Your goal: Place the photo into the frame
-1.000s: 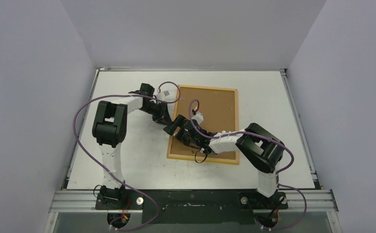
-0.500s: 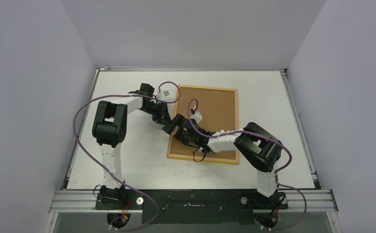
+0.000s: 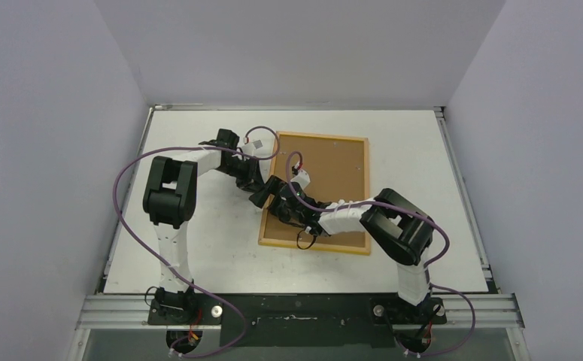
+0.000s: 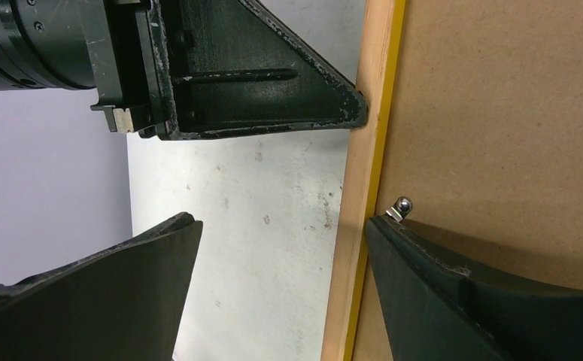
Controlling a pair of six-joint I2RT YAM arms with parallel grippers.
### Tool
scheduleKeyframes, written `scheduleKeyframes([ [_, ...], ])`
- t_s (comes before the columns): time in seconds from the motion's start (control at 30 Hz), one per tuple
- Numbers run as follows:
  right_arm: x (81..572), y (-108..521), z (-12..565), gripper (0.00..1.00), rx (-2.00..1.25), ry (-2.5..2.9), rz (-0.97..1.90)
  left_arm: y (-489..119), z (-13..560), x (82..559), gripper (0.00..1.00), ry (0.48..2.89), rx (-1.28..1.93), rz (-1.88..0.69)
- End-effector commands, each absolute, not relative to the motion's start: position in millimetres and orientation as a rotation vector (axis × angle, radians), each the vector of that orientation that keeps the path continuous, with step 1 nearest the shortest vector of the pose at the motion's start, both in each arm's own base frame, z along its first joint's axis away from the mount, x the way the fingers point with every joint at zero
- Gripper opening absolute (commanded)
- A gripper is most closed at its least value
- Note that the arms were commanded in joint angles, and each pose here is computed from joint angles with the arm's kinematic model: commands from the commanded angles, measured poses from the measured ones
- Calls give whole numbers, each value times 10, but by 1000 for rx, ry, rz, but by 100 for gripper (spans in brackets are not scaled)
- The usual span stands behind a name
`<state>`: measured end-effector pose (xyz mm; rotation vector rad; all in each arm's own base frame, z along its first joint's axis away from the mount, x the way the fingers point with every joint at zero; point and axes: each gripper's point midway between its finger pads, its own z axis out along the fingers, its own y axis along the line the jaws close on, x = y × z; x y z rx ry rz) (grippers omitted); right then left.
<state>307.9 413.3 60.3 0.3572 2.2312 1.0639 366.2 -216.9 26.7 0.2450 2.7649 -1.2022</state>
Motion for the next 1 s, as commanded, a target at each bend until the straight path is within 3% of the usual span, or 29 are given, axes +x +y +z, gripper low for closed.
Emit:
scheduleKeyframes([
  [0.0,3199,4189,621,83,331,2194,1039,-2236,377,3659,9,2717,312,-1213],
  [0.4,3257,4100,1463,85,105,2022,972,-2208,623,3715,10,2675,282,-1273],
  [0.63,3436,3934,1548,84,13,2057,713,-1736,1351,4117,37,2499,110,-1301],
  [0.8,3756,4036,1401,84,-73,2086,502,-1106,1598,4289,45,2431,-28,-1237],
  [0.97,4034,4095,1254,82,-125,2088,337,-631,1621,4237,47,2436,-107,-1166],
])
